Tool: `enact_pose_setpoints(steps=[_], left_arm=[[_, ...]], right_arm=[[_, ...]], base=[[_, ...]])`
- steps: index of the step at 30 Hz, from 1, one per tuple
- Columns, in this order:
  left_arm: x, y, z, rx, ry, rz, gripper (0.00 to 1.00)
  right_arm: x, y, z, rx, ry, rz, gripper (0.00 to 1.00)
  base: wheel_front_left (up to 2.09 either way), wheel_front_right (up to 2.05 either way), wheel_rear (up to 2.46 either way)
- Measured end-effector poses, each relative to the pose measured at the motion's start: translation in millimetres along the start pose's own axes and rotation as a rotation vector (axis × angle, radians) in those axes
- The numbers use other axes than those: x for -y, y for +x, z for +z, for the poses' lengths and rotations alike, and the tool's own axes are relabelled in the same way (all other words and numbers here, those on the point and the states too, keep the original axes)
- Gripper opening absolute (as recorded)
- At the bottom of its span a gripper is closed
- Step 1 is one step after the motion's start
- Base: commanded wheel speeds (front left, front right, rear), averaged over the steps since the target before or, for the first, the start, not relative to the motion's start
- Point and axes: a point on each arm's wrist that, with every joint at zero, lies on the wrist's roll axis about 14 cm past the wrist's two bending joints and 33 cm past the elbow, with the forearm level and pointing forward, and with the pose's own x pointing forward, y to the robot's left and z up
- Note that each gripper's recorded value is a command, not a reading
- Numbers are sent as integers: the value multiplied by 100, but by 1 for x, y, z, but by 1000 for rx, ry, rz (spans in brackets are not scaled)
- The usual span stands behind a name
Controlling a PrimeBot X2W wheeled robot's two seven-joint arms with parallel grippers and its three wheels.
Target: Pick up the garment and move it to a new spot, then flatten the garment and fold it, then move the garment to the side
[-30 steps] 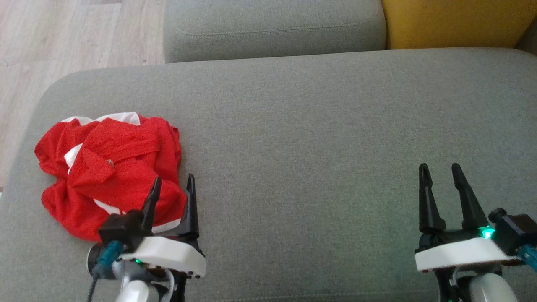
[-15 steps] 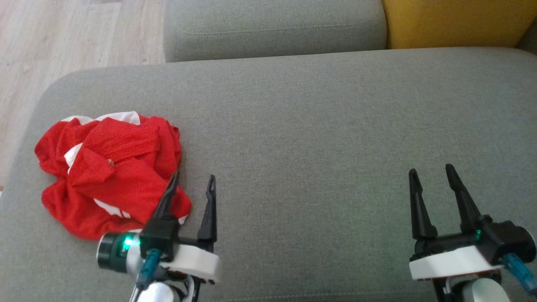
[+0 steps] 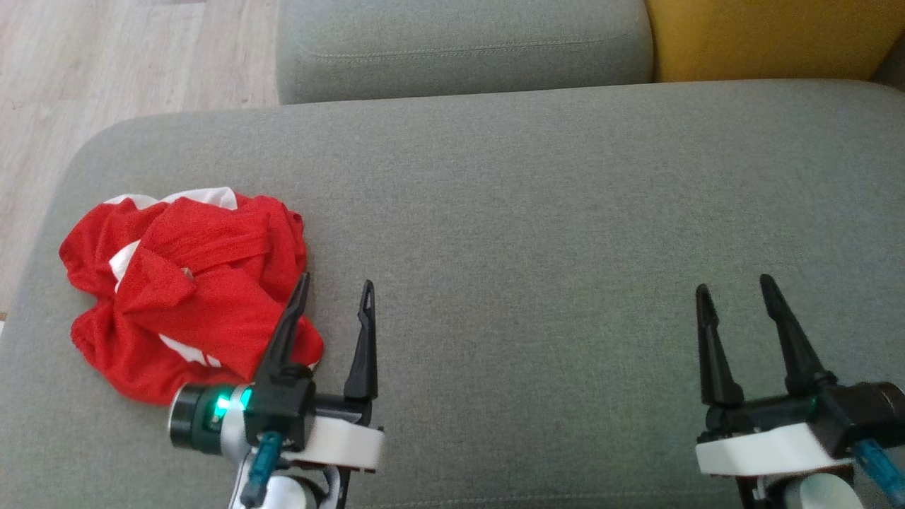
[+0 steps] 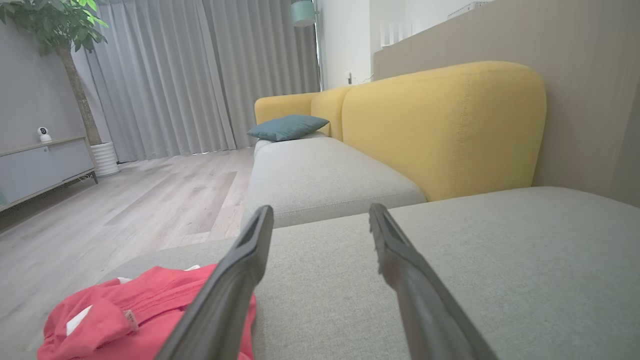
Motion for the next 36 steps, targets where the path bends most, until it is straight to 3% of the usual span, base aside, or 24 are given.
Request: enact_pose_setpoints(steps=[8, 12, 25, 31, 36], left_arm=[[-15, 4, 3, 2, -113, 44, 100], [-24, -6, -18, -68, -129, 69, 100], [-32, -16, -42, -146, -165, 93, 100], [-39, -21, -42, -148, -169, 122, 100], [-57, -32, -41, -147, -159, 184, 100]], right_arm=[[15, -3, -11, -24, 120, -63, 100], [20, -7, -19, -43, 165, -89, 100], [23, -10, -26, -63, 190, -106, 100], [17, -5, -28, -68, 194, -87, 100], [-7, 7, -31, -80, 206, -7, 100]], base=[[0, 0, 0], [0, 0, 0], [0, 0, 0], [0, 0, 0], [0, 0, 0]])
